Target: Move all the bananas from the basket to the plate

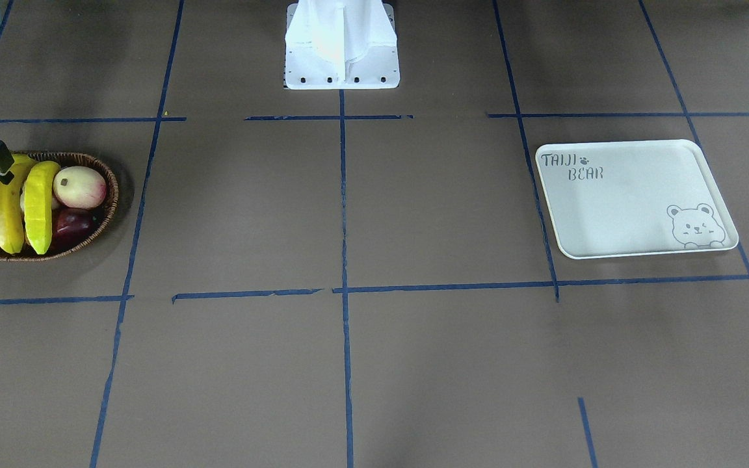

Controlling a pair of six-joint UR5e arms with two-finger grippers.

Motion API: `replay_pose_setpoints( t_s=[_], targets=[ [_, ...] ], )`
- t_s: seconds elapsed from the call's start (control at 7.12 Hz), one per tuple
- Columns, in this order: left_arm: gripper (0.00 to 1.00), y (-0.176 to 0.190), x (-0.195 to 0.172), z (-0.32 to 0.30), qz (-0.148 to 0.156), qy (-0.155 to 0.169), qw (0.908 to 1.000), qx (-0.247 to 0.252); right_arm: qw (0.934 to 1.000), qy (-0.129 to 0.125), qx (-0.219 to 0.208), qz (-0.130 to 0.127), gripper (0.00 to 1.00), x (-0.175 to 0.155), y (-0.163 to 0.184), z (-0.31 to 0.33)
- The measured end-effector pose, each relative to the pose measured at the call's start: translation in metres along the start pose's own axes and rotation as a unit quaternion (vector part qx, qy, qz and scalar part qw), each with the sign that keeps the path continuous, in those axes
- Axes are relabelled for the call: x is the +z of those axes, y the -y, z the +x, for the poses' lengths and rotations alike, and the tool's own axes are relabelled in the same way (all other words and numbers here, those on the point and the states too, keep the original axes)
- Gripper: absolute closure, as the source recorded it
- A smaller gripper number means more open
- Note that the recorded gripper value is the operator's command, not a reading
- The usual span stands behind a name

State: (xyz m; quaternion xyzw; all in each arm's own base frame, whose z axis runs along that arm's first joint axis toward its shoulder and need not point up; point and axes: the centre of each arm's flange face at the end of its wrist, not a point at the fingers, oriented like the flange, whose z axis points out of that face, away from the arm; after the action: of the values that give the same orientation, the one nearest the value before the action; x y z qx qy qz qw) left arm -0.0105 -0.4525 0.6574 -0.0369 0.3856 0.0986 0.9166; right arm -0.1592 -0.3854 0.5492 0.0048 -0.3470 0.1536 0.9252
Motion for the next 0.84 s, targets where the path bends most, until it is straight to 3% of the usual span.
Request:
replay_pose_setpoints(
  t_s=[0.28, 0.84],
  targets=[
    [0.0, 0.0, 0.0, 0.0, -0.001, 0.0, 1.0, 0.0, 1.0, 0.0, -0.001, 0.002, 1.0, -0.002, 0.0, 0.001],
    [0.0, 0.0, -0.001, 0.001, 0.0, 0.0, 1.0, 0.002, 0.9994, 0.018, -0.002, 0.031, 1.0, -0.033, 0.013, 0.005]
  ],
)
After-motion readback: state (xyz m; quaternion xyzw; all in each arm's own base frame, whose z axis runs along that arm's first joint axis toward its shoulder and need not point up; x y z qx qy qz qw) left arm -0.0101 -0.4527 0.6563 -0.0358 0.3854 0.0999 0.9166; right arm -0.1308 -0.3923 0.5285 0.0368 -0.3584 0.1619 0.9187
